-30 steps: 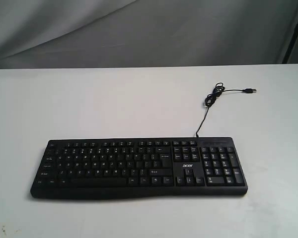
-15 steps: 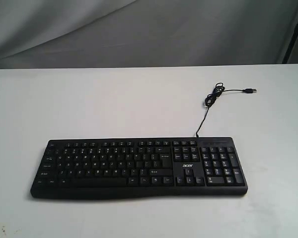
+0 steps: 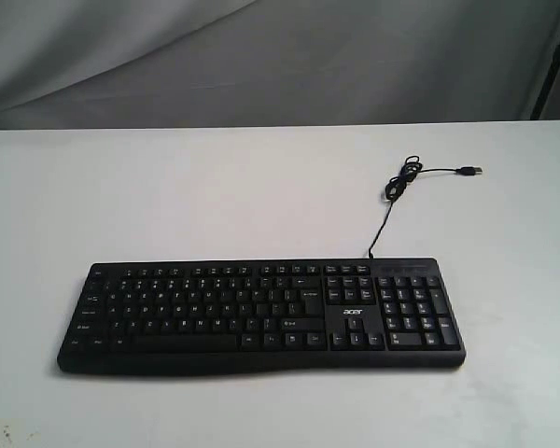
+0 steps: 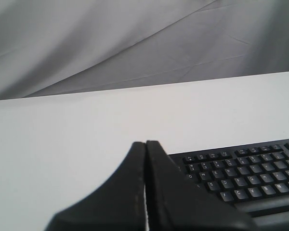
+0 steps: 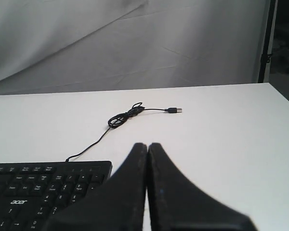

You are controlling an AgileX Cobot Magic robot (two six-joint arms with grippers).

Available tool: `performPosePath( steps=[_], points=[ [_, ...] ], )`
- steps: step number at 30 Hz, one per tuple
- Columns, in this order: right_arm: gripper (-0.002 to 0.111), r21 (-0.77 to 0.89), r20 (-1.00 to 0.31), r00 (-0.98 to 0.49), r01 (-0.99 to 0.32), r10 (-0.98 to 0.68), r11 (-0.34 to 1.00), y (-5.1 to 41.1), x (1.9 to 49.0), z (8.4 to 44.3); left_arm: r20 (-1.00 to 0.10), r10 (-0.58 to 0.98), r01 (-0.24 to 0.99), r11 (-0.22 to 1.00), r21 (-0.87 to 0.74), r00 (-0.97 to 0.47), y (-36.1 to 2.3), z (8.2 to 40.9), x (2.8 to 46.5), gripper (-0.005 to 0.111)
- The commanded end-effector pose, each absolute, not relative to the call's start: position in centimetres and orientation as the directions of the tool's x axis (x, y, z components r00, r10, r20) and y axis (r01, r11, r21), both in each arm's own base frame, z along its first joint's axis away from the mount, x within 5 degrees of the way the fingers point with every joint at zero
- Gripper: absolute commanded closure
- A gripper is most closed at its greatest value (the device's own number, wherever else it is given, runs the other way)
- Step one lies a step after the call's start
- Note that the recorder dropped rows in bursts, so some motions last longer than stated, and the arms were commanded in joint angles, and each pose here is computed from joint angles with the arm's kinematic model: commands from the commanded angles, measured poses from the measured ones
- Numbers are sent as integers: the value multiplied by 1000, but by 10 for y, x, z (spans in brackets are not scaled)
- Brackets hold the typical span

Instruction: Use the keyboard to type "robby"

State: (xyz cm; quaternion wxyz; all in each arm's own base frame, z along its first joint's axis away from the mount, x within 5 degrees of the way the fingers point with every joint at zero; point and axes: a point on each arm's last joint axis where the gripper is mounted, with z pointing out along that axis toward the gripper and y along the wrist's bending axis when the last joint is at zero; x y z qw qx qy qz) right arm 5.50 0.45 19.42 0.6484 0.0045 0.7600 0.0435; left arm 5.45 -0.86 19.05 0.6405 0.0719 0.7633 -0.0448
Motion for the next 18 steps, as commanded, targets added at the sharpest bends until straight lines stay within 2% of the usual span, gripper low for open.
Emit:
performPosePath(
  steps=[1, 6, 18],
  points=[
    [108, 67, -982, -176, -24, 62, 997, 3, 55, 191, -985, 54, 172, 985, 26, -164, -9, 190, 54, 107],
    [108, 11, -977, -213, 4, 12, 1000, 0, 54, 186, -985, 54, 172, 985, 26, -164, -9, 190, 54, 107],
    [108, 13, -968, -252, 12, 16, 1000, 0, 54, 182, -985, 54, 172, 985, 26, -164, -9, 190, 54, 107]
  ],
)
